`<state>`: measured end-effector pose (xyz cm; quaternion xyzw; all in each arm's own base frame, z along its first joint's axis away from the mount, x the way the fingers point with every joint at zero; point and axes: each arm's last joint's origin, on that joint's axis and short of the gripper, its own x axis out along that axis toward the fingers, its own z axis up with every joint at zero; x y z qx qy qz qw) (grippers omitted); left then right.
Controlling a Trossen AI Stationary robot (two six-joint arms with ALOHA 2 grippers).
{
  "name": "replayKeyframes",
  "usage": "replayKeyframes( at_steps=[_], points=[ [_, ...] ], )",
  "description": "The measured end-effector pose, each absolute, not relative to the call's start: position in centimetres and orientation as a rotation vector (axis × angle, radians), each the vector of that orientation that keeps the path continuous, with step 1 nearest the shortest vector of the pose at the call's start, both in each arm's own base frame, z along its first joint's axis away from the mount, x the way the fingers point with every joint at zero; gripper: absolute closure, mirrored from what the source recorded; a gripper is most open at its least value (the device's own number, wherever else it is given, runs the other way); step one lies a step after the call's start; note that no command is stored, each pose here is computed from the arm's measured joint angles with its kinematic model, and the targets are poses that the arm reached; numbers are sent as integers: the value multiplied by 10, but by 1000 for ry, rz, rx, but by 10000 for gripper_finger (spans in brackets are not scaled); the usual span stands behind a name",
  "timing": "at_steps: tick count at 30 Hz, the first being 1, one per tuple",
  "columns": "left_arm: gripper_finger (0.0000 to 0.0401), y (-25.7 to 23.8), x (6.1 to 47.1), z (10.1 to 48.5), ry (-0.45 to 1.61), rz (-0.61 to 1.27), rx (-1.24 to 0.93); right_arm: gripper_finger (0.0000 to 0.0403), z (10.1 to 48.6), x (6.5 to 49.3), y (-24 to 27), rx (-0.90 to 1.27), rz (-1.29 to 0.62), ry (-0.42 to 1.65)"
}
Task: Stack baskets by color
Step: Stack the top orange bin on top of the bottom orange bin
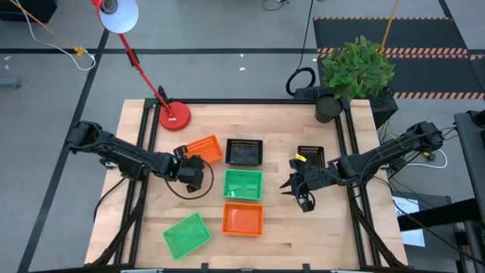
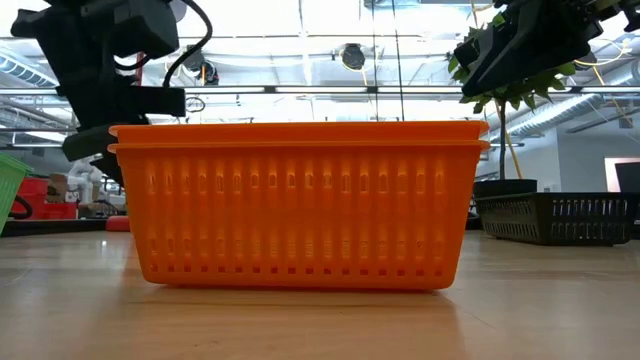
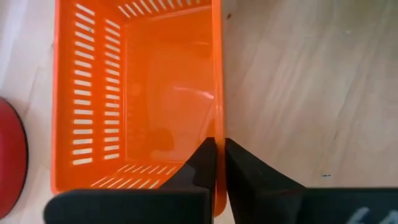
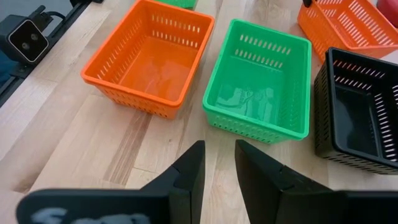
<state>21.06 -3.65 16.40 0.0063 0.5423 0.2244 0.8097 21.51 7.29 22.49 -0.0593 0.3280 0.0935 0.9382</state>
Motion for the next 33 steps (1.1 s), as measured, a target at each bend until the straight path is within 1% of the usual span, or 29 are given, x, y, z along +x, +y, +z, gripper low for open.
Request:
replayKeyframes(
  at_steps=[4, 9, 12, 15, 18, 22, 27, 33],
  points=[
    [392, -40, 208, 168, 1139, 475, 11, 322, 225, 215, 73, -121, 191, 670],
    [384, -47, 201, 181, 1111, 475, 2, 322, 225, 215, 73, -121, 191, 670],
    [392, -56, 197, 199, 1116, 449, 12, 322, 225, 215, 73, -121, 190, 670],
    [391, -69, 194, 224, 1090, 409, 18, 322, 225, 215, 73, -103, 181, 672],
    [388, -85, 196, 249, 1015, 360, 51, 322, 225, 215, 73, -98, 178, 674],
    [393, -105, 199, 277, 916, 270, 92, 322, 225, 215, 73, -95, 177, 673],
    [390, -123, 205, 298, 852, 222, 138, 322, 225, 215, 73, -60, 164, 676],
    [394, -145, 221, 313, 834, 167, 183, 322, 225, 215, 73, -14, 147, 683]
  ],
)
